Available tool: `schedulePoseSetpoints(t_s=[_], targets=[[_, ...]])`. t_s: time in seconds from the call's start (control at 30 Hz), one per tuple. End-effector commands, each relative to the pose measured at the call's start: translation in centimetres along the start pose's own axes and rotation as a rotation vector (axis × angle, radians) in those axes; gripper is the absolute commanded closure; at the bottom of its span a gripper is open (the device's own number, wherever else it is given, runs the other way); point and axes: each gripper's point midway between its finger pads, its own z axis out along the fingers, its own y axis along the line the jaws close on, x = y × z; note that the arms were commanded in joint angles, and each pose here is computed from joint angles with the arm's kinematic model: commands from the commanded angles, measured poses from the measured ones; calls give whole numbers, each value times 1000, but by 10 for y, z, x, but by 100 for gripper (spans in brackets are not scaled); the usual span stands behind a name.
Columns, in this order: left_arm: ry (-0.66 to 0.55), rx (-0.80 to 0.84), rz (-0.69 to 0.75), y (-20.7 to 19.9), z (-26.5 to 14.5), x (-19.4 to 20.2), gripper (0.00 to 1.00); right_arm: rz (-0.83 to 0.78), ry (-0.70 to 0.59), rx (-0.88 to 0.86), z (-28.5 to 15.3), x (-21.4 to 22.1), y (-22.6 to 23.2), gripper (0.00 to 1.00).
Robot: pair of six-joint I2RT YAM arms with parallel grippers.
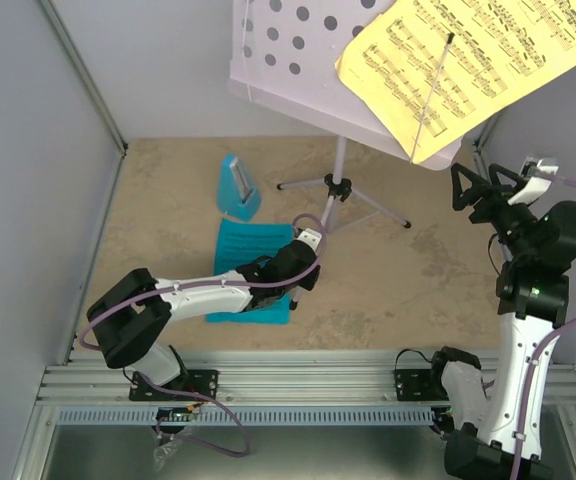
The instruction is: Pack up the instrument practice props
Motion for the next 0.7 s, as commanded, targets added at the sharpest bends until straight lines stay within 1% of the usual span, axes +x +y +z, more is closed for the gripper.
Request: schedulePoseSetpoints(t_s=[0.0,0.07,0.1,0.13,0.17,0.23,0.27,0.33,0.37,0.53,0.6,0.67], targets=[[115,-25,179,13,-7,30,94,35,3,61,-5,1,-8,2],[106,-26,177,14,-10,27,77,33,-27,108,-9,-11,-11,2],[99,-23,171,13,-13,23,63,26,-48,157,-12,-20,-15,3],[88,-20,163,12,-16,18,46,7,-86,212,-18,-35,-18,2],[69,-18,154,12,-21,10,32,-10,-121,266,-24,-48,-21,2],[29,-20,130,13,-33,-6,19,-39,-183,337,-36,-75,-21,2],[3,-23,117,14,-40,-15,14,-53,-215,347,-42,-89,-15,2],[-55,-14,80,15,-59,-34,7,-72,-273,310,-51,-114,4,2],[-93,10,64,14,-72,-46,5,-74,-301,281,-56,-126,16,2],[-299,215,-12,-7,-148,-109,3,-74,-430,138,-85,-161,67,2],[-372,302,-29,-16,-182,-135,2,-101,-460,44,-92,-168,90,2],[-438,390,-36,-26,-217,-164,2,-151,-491,-96,-99,-173,120,2]])
